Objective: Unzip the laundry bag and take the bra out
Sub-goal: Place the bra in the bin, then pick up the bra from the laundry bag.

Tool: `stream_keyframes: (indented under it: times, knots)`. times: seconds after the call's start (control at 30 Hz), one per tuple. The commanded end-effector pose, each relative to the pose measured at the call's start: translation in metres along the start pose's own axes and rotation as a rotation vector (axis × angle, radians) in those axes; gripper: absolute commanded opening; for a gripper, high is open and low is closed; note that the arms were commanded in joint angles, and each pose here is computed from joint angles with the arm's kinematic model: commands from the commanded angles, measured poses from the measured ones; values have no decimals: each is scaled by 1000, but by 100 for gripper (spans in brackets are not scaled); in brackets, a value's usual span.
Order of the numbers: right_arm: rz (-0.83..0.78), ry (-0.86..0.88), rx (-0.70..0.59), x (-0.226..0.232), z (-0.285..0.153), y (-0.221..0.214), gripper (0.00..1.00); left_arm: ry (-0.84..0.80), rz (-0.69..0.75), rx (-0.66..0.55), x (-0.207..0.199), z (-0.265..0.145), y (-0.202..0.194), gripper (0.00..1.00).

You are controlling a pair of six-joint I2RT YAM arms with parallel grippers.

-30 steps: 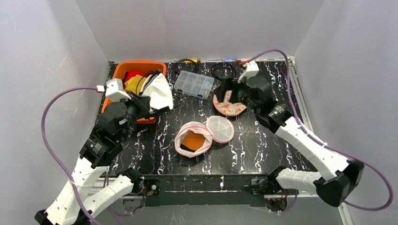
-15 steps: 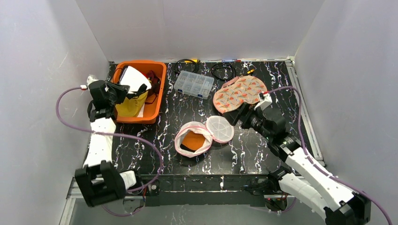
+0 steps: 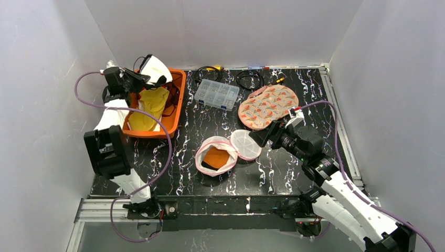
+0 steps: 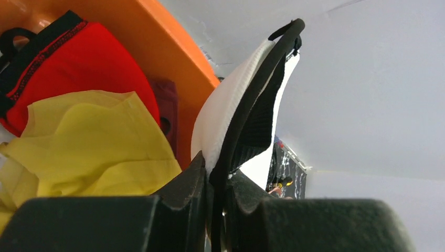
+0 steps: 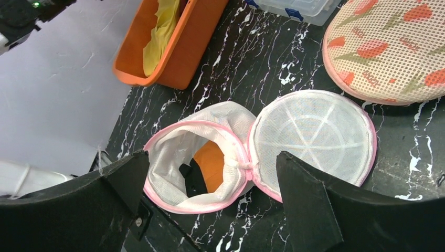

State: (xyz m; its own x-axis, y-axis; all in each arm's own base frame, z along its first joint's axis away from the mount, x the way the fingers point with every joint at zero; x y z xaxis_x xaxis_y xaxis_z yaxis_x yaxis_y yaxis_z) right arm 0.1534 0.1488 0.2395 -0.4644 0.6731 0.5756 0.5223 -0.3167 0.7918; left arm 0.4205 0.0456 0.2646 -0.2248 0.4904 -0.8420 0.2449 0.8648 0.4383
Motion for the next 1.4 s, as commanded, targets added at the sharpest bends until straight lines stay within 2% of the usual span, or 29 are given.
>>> stream_keyframes:
  times: [0.0, 0.33, 0.37, 0.43, 0.47, 0.6, 0.8, 0.93, 0.97, 1.03, 1.17, 1.23, 1.37]
  knots:
    - [-56, 33, -51, 6, -3, 9, 99, 22, 10, 46, 13, 18, 0, 0]
    - [-103, -2, -42, 1, -12, 6, 99, 248, -9, 148, 70, 45, -10, 0]
    - [-107, -9, -42, 0, -12, 6, 99, 267, -4, 159, 73, 45, -12, 3]
    - [-108, -20, -39, -1, -12, 6, 99, 295, 12, 169, 76, 43, -12, 18]
    - [-108, -22, -38, -1, -12, 6, 99, 305, 14, 168, 76, 40, -12, 28]
    - [-115, -31, -46, -1, -12, 8, 99, 283, 49, 125, 61, 20, -6, 51]
    - [-113, -38, -40, 1, -12, 11, 99, 306, 119, 18, 25, -26, 5, 70]
    - [-97, -43, -16, 0, -9, 8, 99, 290, 210, -68, -11, -59, -1, 77]
    - [-94, -39, -11, 0, -9, 7, 99, 271, 235, -71, -19, -60, -5, 76]
    - [-94, -17, -3, 1, -8, 6, 99, 226, 254, -55, -32, -57, -9, 64]
    - [-94, 17, 21, 1, -7, 0, 99, 215, 210, 31, -26, -27, -15, 24]
    - [-93, 10, 41, -1, -6, -3, 99, 230, 190, 72, -16, -11, -19, 17]
    - [-83, -22, 72, -6, -5, -9, 99, 280, 175, 113, 12, 13, -29, 15]
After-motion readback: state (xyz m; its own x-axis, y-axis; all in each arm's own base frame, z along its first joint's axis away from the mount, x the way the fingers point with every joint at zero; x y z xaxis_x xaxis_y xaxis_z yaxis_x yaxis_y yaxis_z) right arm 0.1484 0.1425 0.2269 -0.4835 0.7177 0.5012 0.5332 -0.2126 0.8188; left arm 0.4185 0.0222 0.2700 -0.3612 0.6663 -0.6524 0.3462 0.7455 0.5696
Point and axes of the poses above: each gripper's point midway between its finger pads, its own z axis out along the fingers, its own x axis along the line the jaws close on, y = z × x, the point moved 9 cm from there along -z, back along the fingers, and after that the axes turned 6 degrees about -z, right-handed, at the moved point
